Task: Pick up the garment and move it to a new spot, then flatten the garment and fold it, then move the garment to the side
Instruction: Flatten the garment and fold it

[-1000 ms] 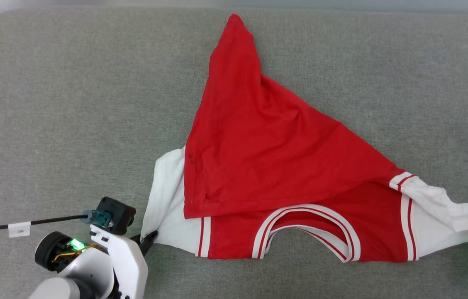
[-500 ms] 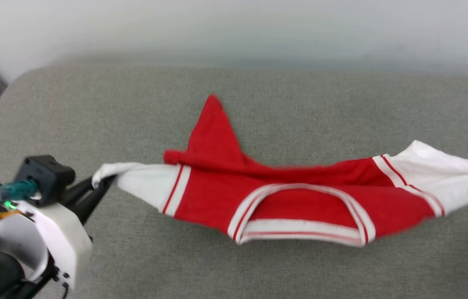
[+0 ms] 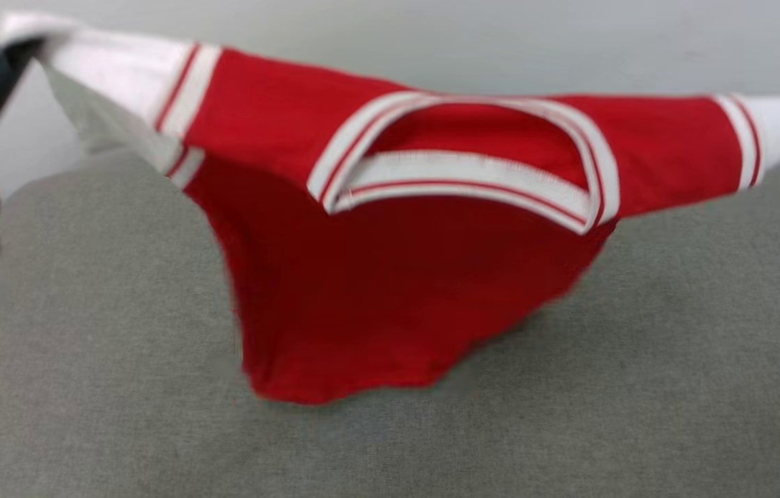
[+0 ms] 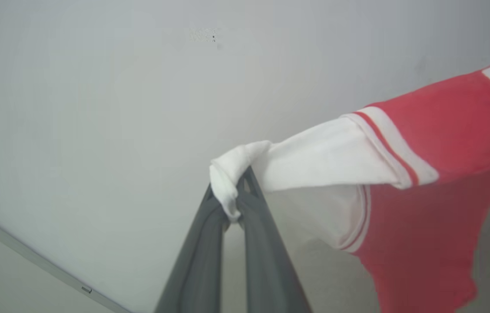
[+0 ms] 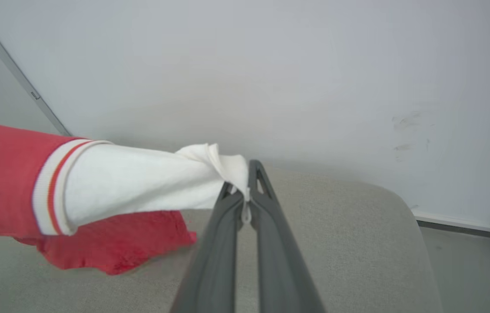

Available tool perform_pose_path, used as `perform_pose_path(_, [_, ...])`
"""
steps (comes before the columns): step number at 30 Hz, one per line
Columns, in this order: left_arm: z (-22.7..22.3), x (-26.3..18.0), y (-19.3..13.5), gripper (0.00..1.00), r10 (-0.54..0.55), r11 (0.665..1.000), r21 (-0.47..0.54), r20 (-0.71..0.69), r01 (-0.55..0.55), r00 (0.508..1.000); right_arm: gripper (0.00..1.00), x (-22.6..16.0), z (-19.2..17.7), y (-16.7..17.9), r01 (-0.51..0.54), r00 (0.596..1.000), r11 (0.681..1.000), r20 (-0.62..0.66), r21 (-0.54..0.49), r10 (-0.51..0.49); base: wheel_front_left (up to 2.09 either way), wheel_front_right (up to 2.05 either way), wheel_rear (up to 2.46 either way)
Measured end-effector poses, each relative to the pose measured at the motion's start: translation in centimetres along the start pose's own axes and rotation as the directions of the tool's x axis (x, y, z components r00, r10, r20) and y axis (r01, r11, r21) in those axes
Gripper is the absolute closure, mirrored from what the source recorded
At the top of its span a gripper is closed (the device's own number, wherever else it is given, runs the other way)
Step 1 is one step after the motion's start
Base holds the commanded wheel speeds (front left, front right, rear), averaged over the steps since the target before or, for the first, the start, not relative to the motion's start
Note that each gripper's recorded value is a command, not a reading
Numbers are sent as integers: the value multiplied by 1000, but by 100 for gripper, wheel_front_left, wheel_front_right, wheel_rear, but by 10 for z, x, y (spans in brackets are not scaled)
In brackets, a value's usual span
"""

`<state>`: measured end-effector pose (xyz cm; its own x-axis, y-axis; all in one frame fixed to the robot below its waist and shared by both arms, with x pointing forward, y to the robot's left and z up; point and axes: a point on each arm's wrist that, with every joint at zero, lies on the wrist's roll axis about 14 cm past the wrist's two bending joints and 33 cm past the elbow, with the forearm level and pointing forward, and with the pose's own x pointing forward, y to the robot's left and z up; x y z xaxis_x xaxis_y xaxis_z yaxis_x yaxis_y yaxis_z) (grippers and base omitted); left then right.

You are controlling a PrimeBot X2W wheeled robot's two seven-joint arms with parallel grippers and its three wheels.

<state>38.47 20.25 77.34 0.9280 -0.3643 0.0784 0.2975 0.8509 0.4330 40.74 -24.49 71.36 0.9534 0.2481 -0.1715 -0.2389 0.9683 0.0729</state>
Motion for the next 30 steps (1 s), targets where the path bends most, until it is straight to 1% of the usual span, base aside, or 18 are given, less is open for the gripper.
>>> perform_pose_path(4, [29,12,16,100,36,998,51,68,-39,997,100,-7,35,-4,30,997,999,70,-43,-27,0,0,0])
perform_pose_path(9, [56,34,21,100,45,993,103,148,-60,988,100,-2,65,-10,72,987,995,147,-74,-61,0,0,0])
perform_pose_path(10, [56,34,21,100,45,993,103,148,-60,988,100,-2,65,-10,72,987,995,147,-74,-61,0,0,0])
perform_pose_path(12, [60,54,30,100,64,992,96,164,-80,984,100,9,79,-16,108,978,989,190,-96,-88,0,0,0])
perform_pose_path(16, [55,88,36,100,79,994,67,177,-92,981,100,32,86,-25,145,969,982,219,-116,-117,0,0,0])
perform_pose_path(19, [56,116,46,100,102,993,39,208,-112,973,100,53,98,-32,183,955,972,262,-144,-141,0,0,0])
perform_pose_path(21, [48,137,53,100,119,992,28,202,-127,972,100,69,104,-39,210,943,965,293,-154,-158,0,0,0])
perform_pose_path(24, [40,171,60,100,140,989,17,226,-148,964,100,96,116,-50,242,916,960,361,-143,-177,0,0,0])
perform_pose_path(27, [31,205,66,100,161,986,-5,269,-166,950,100,132,110,-62,278,901,950,381,-146,-205,0,0,0])
perform_pose_path(29, [21,229,67,100,173,985,-54,294,-164,940,100,154,107,-70,296,886,946,408,-130,-222,0,0,0])
perform_pose_path(30, [16,240,66,100,177,984,-64,302,-166,937,100,163,110,-75,302,871,948,434,-101,-231,0,0,0])
